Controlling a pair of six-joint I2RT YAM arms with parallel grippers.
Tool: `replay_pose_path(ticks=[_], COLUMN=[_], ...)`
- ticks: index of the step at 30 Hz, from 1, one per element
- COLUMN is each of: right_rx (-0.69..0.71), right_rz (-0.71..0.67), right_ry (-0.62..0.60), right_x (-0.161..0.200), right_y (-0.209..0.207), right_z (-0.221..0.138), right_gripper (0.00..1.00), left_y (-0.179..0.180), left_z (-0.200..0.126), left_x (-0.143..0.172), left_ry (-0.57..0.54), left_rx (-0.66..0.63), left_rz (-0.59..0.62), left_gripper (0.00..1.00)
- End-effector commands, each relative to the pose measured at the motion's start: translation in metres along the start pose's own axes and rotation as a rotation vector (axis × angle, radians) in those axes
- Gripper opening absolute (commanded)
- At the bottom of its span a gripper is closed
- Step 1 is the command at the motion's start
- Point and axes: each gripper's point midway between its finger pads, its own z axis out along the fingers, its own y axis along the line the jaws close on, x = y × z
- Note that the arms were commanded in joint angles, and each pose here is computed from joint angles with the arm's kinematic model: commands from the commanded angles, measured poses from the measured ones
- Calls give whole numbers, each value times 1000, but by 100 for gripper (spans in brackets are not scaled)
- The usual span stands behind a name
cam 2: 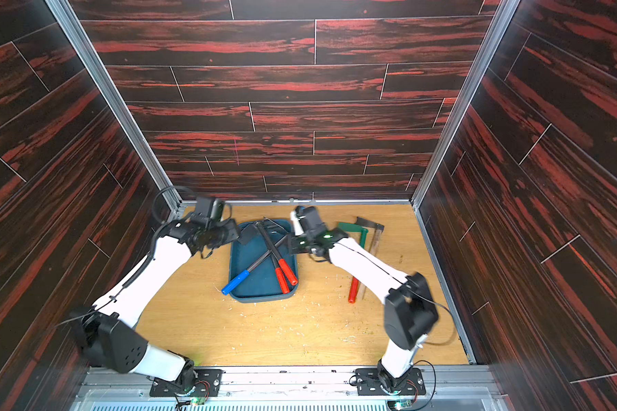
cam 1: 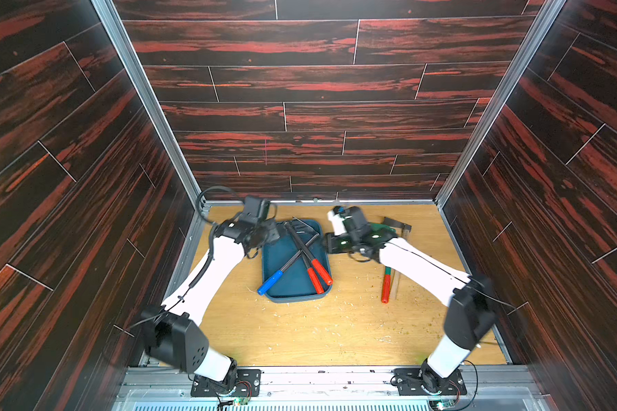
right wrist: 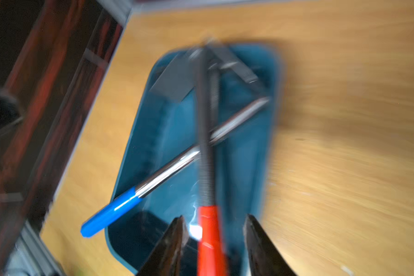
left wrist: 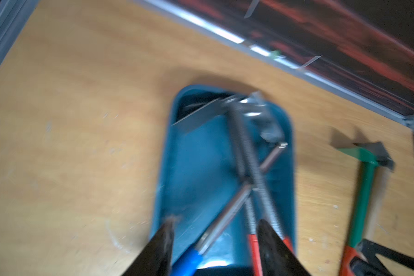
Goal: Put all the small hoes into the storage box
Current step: Place the hoe in the storage box, then move the hoe to the center of the board.
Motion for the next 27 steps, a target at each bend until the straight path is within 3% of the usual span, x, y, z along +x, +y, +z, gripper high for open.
replay_pose_path(ticks=[1,9,15,22,27], right_rx=[93,294,440,480,501], right_rz=[103,263,359,479,512], right_ry=[-77,-149,-86,-22,1], right_x=[-16,-14,12,31,18], right_y=[-42,-130,-181,-229,-264], right_z=[-26,-80,-91,-73,-47], right_gripper=[46,46,44,43,42], left_y=[-21,-101,-143,-142,-112], left_z=[14,56,83,73,52], left_x=[10,26,51,45,25], left_ry=[51,131,196,191,158], left_rx=[-35,14,37,63,83], left_rz=[100,264,338,284,177], left_gripper=[59,58,57,56,56])
